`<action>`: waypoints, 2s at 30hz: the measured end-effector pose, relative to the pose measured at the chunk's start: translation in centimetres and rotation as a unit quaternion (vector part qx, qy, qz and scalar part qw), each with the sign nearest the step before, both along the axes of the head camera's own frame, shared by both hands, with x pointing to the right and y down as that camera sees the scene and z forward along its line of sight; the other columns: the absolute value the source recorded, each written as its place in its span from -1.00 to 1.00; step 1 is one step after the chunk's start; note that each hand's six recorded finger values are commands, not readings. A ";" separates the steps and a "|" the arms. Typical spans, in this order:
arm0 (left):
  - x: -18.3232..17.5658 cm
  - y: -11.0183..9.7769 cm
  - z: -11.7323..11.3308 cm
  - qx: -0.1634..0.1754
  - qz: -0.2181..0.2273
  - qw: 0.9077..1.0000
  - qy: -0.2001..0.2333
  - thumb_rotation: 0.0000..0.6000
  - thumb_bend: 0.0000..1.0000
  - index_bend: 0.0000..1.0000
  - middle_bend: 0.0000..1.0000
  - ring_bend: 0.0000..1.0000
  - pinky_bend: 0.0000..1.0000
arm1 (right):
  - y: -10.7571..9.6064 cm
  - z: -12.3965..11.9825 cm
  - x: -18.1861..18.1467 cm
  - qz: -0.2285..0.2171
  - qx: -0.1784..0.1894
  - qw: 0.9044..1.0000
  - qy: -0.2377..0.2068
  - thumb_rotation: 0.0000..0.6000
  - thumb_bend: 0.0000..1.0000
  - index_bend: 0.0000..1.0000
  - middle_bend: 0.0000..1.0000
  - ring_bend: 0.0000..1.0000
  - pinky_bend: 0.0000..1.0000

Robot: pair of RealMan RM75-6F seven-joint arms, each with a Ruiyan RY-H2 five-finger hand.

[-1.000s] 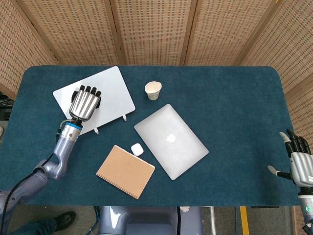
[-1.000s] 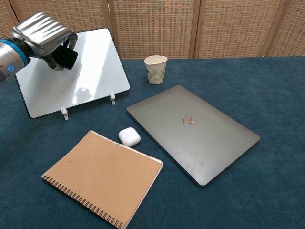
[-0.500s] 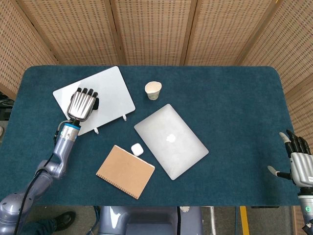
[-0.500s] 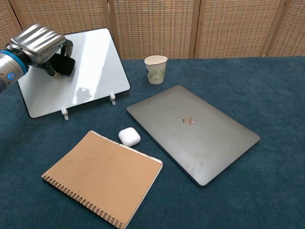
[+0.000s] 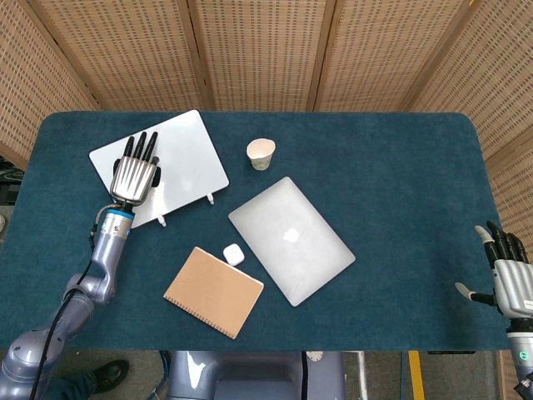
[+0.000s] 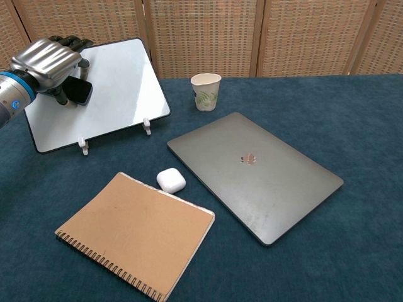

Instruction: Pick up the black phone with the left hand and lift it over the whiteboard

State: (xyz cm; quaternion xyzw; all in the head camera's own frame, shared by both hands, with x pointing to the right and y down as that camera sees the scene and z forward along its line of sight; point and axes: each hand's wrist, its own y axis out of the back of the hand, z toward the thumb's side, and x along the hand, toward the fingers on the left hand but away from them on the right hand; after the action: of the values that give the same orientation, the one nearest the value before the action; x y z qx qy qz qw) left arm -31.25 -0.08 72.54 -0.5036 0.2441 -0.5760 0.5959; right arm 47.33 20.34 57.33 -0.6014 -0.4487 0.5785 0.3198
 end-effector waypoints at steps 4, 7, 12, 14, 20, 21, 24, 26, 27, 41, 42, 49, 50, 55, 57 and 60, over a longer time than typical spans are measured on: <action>0.0 0.0 -0.6 0.008 0.008 1.000 0.014 1.00 -0.90 -1.00 -1.00 -1.00 -0.85 | 0.0 -0.1 0.0 -0.001 0.000 1.000 -0.001 1.00 -1.00 -1.00 -1.00 -1.00 -1.00; -0.2 0.0 -0.9 0.009 0.014 1.000 0.018 1.00 -0.96 -1.00 -1.00 -1.00 -0.85 | 0.0 -0.1 -0.1 -0.002 0.001 1.000 -0.002 1.00 -1.00 -1.00 -1.00 -1.00 -1.00; -0.2 0.3 -1.0 0.005 0.019 1.000 0.023 1.00 -1.00 -1.00 -1.00 -1.00 -0.94 | 0.1 -0.2 -0.1 -0.002 0.001 1.000 -0.003 1.00 -1.00 -1.00 -1.00 -1.00 -1.00; -0.3 0.4 -1.0 0.003 0.020 1.000 0.021 1.00 -1.00 -1.00 -1.00 -1.00 -0.98 | 0.1 -0.2 -0.1 -0.002 0.000 1.000 -0.004 1.00 -1.00 -1.00 -1.00 -1.00 -1.00; -0.5 0.4 -1.2 0.000 0.017 1.000 0.017 1.00 -1.00 -1.00 -1.00 -1.00 -1.00 | 0.1 -0.4 -0.1 -0.001 0.001 1.000 -0.005 1.00 -1.00 -1.00 -1.00 -1.00 -1.00; -0.5 0.4 -1.2 0.001 0.017 1.000 0.016 1.00 -1.00 -1.00 -1.00 -1.00 -1.00 | 0.1 -0.4 -0.1 -0.001 0.001 1.000 -0.006 1.00 -1.00 -1.00 -1.00 -1.00 -1.00; -0.5 0.4 -1.5 0.004 0.017 1.000 0.018 1.00 -1.00 -1.00 -1.00 -1.00 -1.00 | 0.1 -0.4 -0.1 -0.001 0.002 1.000 -0.007 1.00 -1.00 -1.00 -1.00 -1.00 -1.00; -0.5 0.4 -1.6 0.005 0.018 1.000 0.019 1.00 -1.00 -1.00 -1.00 -1.00 -1.00 | 0.1 -0.4 -0.1 -0.001 0.002 1.000 -0.007 1.00 -1.00 -1.00 -1.00 -1.00 -1.00; -0.5 0.4 -1.7 0.006 0.019 1.000 0.019 1.00 -1.00 -1.00 -1.00 -1.00 -1.00 | 0.1 -0.5 -0.1 -0.001 0.002 1.000 -0.007 1.00 -1.00 -1.00 -1.00 -1.00 -1.00; 0.8 0.8 -3.2 0.021 0.046 0.998 0.032 1.00 -1.00 -1.00 -1.00 -1.00 -1.00 | 0.1 -0.8 -0.1 0.000 0.005 1.000 -0.014 1.00 -1.00 -1.00 -1.00 -1.00 -1.00; 0.9 0.8 -3.5 0.022 0.049 0.998 0.036 1.00 -1.00 -1.00 -1.00 -1.00 -1.00 | 0.1 -0.9 -0.1 0.000 0.006 1.000 -0.015 1.00 -1.00 -1.00 -1.00 -1.00 -1.00; 1.7 2.2 -6.9 0.025 0.067 0.994 0.087 1.00 -1.00 -1.00 -1.00 -1.00 -1.00 | 0.2 -1.4 -0.3 -0.005 0.012 1.000 -0.019 1.00 -1.00 -1.00 -1.00 -1.00 -1.00; 1.6 2.6 -7.8 0.025 0.067 0.992 0.101 1.00 -1.00 -1.00 -1.00 -1.00 -1.00 | 0.3 -1.4 -0.3 -0.005 0.013 1.000 -0.020 1.00 -1.00 -1.00 -1.00 -1.00 -1.00; -0.2 4.8 -11.6 0.013 0.045 0.988 0.150 1.00 -1.00 -1.00 -1.00 -1.00 -1.00 | 0.3 -1.6 -0.4 -0.005 0.017 1.000 -0.019 1.00 -1.00 -1.00 -1.00 -1.00 -1.00; -2.0 6.0 -13.0 0.003 0.017 0.986 0.164 1.00 -1.00 -1.00 -1.00 -1.00 -1.00 | 0.4 -1.7 -0.4 -0.006 0.019 1.000 -0.018 1.00 -1.00 -1.00 -1.00 -1.00 -1.00; -5.7 8.0 -14.4 -0.016 -0.043 0.984 0.171 1.00 -1.00 -1.00 -1.00 -1.00 -1.00 | 0.4 -1.9 -0.6 -0.009 0.022 1.000 -0.016 1.00 -1.00 -1.00 -1.00 -1.00 -1.00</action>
State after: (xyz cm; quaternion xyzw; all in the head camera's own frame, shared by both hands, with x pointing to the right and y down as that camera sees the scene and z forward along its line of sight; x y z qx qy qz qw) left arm -36.90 7.96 58.15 -0.5933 0.3548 -0.5101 0.5118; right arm 46.73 20.79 55.46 -0.6072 -0.4608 0.5561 0.3313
